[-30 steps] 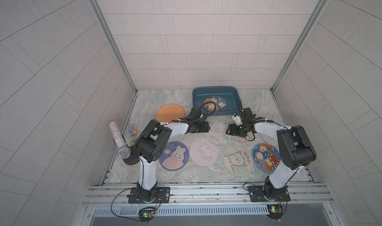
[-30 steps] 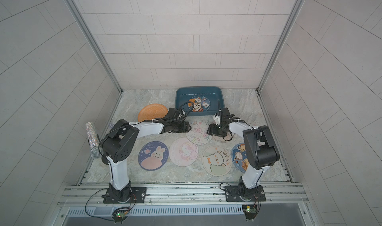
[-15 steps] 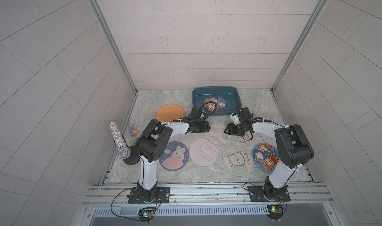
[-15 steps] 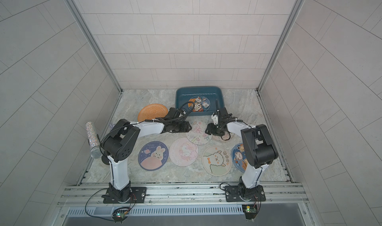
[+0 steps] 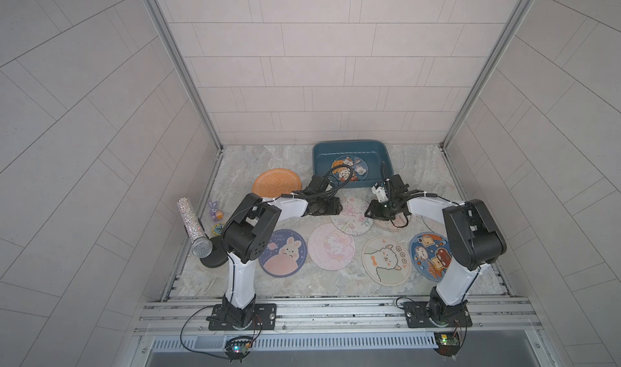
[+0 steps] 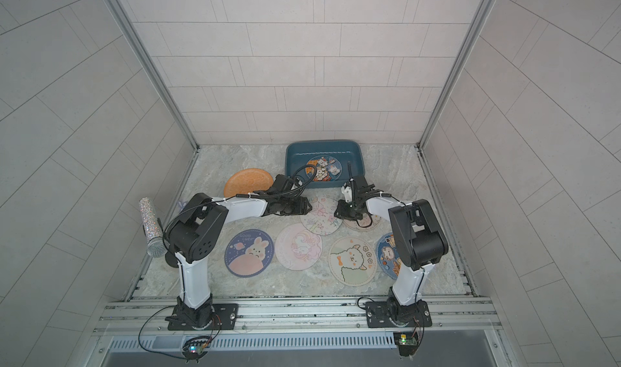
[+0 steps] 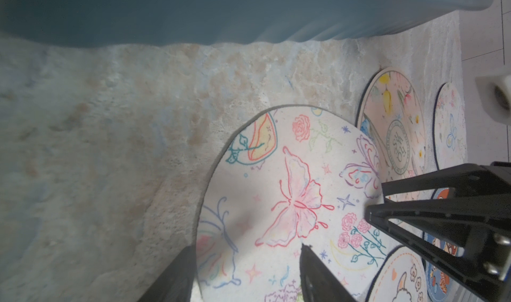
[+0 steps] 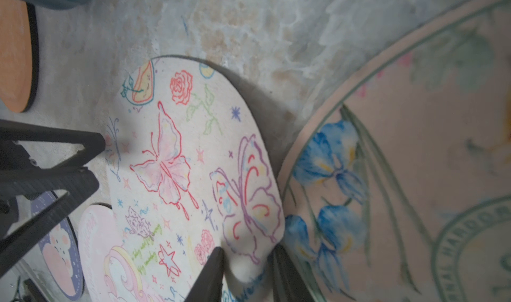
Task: Put the coasters into the storage box
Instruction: Pick up the coaster from the center of the board.
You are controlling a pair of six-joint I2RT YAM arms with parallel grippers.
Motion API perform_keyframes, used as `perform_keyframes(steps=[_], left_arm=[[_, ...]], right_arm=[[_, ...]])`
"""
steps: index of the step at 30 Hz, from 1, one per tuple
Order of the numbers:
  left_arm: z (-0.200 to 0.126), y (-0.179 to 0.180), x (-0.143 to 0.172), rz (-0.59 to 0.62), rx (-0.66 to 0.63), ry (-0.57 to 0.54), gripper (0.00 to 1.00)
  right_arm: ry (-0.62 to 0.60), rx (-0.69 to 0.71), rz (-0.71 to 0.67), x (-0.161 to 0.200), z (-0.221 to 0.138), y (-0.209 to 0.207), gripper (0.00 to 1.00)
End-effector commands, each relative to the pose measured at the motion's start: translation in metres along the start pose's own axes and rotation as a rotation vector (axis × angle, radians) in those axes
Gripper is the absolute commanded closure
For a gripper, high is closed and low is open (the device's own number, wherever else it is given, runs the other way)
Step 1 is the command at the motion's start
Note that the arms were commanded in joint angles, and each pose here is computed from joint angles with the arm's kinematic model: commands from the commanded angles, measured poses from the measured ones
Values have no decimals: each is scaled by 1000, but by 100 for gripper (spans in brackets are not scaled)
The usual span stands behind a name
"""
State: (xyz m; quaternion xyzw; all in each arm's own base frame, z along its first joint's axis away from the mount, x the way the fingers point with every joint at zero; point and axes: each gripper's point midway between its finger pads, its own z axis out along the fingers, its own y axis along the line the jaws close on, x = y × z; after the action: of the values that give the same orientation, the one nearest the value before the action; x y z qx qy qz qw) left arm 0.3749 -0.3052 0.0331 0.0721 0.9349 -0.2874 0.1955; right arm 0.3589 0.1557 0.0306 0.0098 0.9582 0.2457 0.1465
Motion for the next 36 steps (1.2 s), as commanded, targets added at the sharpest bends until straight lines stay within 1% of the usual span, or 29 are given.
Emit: perform_keyframes(steps=[1,6,8,9,17,26,32,36], left_arm=[[13,21,41,-40,-59,132,35],[12,20,40,-38,-58,128,35],[9,19,39,-39,-56,123,35],[8,18,38,-37,-53,118,35],[-11,14,24,-74,-18,59,27],[-41,28,7,-146,4,-21,18],[-54,40,4,-174,0,-45,13],[-58,46,5,-183,-5,-48,10]], right_arm=[[60,-1,12,15,8,2,76],[48,-8,6,11,4,5,94],[36,-13,3,8,0,8,99],[27,-18,1,6,-4,11,100],[-20,-51,-28,-4,-41,34,100],[-81,-121,-108,-19,-97,75,100],[-140,-186,-171,-40,-136,107,100],[-219,-216,-195,-62,-158,126,100]])
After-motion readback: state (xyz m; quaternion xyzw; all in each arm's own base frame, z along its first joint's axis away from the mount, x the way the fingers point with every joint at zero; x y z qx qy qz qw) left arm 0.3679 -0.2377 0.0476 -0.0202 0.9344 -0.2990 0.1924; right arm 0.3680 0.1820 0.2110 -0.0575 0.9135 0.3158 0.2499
